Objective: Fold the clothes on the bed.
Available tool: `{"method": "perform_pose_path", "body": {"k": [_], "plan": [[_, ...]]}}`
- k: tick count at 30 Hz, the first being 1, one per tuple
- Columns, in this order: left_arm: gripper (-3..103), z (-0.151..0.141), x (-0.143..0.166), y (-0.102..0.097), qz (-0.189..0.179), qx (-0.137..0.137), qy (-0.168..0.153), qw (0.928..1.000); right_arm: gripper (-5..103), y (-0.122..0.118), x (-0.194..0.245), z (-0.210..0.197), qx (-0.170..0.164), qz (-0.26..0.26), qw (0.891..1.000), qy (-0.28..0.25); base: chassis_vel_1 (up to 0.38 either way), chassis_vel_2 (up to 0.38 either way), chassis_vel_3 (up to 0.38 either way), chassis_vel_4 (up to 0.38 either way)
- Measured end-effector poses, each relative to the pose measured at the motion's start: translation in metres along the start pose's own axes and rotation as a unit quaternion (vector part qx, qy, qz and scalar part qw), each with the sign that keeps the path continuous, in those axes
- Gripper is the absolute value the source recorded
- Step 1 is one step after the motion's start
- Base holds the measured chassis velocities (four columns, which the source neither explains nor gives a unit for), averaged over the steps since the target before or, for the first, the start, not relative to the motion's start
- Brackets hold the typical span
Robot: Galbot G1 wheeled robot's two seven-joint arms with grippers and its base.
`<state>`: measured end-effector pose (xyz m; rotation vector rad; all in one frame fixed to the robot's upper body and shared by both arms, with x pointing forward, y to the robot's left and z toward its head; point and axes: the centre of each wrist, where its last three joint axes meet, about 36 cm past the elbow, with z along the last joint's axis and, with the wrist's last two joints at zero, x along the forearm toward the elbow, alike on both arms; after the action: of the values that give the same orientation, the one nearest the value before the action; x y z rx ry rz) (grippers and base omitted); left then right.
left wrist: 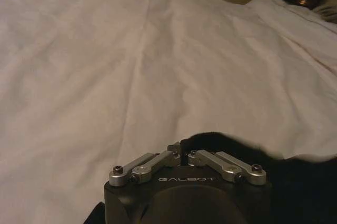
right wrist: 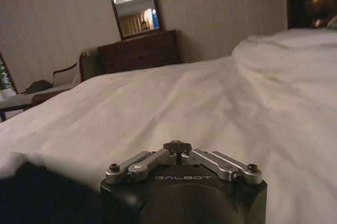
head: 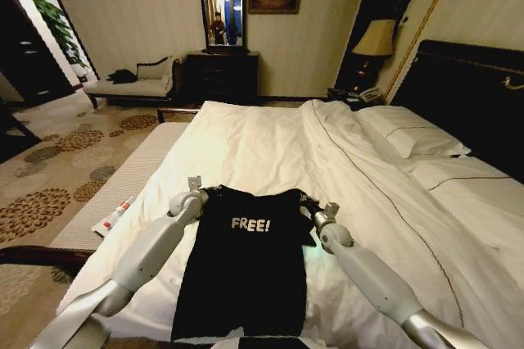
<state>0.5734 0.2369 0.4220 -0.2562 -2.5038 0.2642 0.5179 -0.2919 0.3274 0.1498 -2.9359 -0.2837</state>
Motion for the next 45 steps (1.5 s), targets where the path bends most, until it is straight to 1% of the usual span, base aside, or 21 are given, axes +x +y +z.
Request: {"method": "perform_pose_path", "body": {"k": [9,16,19,21,22,24,25,26,27,28,29,30,33,34,39,40,41,42,43,44,45], "plan": [[1,0.011,-0.031,0.014,-0.024,0.032,0.015,0.9991,0,0.003,-0.022,0.012,0.003,0.010,1.000,-0.006,0.000,0.000,0.000,0.000],[-2,0.014,-0.031,0.017,-0.028,0.041,0.014,0.9987,0,0.003,-0.011,0.012,0.002,0.007,1.000,-0.010,0.000,0.000,0.000,0.000],[12,0.008,-0.015,0.023,-0.032,0.050,0.001,0.9983,-3,0.002,0.015,0.004,-0.017,0.010,1.000,-0.019,0.000,0.000,0.000,0.000],[12,0.004,-0.008,0.025,-0.033,0.050,-0.006,0.9982,2,0.002,0.024,-0.001,-0.029,0.010,0.999,-0.020,0.000,0.000,0.000,0.000],[18,-0.002,0.001,0.028,-0.033,0.054,-0.015,0.9979,7,0.001,0.032,-0.008,-0.046,0.010,0.999,-0.022,0.000,0.000,0.000,0.000],[28,-0.024,0.032,0.031,-0.018,0.083,-0.044,0.9954,18,0.004,0.051,-0.031,-0.104,0.015,0.994,-0.027,0.000,0.000,0.000,0.000],[28,-0.024,0.032,0.031,-0.018,0.083,-0.044,0.9954,18,0.004,0.051,-0.031,-0.104,0.015,0.994,-0.027,0.000,0.000,0.000,0.000],[34,-0.039,0.054,0.030,-0.004,0.100,-0.065,0.9928,23,0.005,0.063,-0.044,-0.141,0.021,0.989,-0.028,0.000,0.000,0.000,0.000],[39,-0.053,0.074,0.027,0.011,0.109,-0.087,0.9902,29,0.004,0.071,-0.050,-0.161,0.026,0.986,-0.028,0.000,0.000,0.000,0.000],[39,-0.063,0.090,0.023,0.026,0.115,-0.104,0.9876,29,0.002,0.080,-0.052,-0.175,0.032,0.984,-0.027,0.000,0.000,0.000,0.000],[45,-0.081,0.120,0.013,0.059,0.121,-0.132,0.9820,35,-0.005,0.095,-0.048,-0.187,0.047,0.981,-0.022,0.000,0.000,0.000,0.000],[45,-0.081,0.120,0.013,0.059,0.121,-0.132,0.9820,35,-0.005,0.095,-0.048,-0.187,0.047,0.981,-0.022,0.000,0.000,0.000,0.000],[62,-0.107,0.194,-0.006,0.118,0.112,-0.192,0.9679,50,-0.015,0.126,-0.022,-0.203,0.085,0.975,0.014,0.000,0.000,0.000,0.000],[62,-0.107,0.194,-0.006,0.118,0.112,-0.192,0.9679,50,-0.015,0.126,-0.022,-0.203,0.085,0.975,0.014,0.000,0.000,0.000,0.000],[84,-0.107,0.273,-0.021,0.154,0.076,-0.246,0.9540,73,-0.002,0.151,0.015,-0.232,0.093,0.967,0.051,0.000,0.000,0.000,0.000],[84,-0.107,0.273,-0.021,0.154,0.076,-0.246,0.9540,73,-0.002,0.151,0.015,-0.232,0.093,0.967,0.051,0.000,0.000,0.000,0.000],[89,-0.105,0.288,-0.025,0.168,0.071,-0.254,0.9499,78,0.003,0.151,0.020,-0.243,0.090,0.964,0.055,0.000,0.000,0.000,0.000],[89,-0.102,0.301,-0.029,0.181,0.066,-0.259,0.9463,83,0.007,0.150,0.024,-0.253,0.087,0.962,0.059,0.000,0.000,0.000,0.000],[94,-0.101,0.310,-0.032,0.190,0.062,-0.263,0.9437,83,0.010,0.148,0.027,-0.261,0.084,0.960,0.060,0.000,0.000,0.000,0.000],[98,-0.099,0.315,-0.035,0.195,0.059,-0.266,0.9423,89,0.012,0.146,0.028,-0.266,0.081,0.959,0.060,0.000,0.000,0.000,0.000],[98,-0.099,0.315,-0.035,0.195,0.059,-0.266,0.9423,89,0.012,0.146,0.028,-0.266,0.081,0.959,0.060,0.000,0.000,0.000,0.000]]}}
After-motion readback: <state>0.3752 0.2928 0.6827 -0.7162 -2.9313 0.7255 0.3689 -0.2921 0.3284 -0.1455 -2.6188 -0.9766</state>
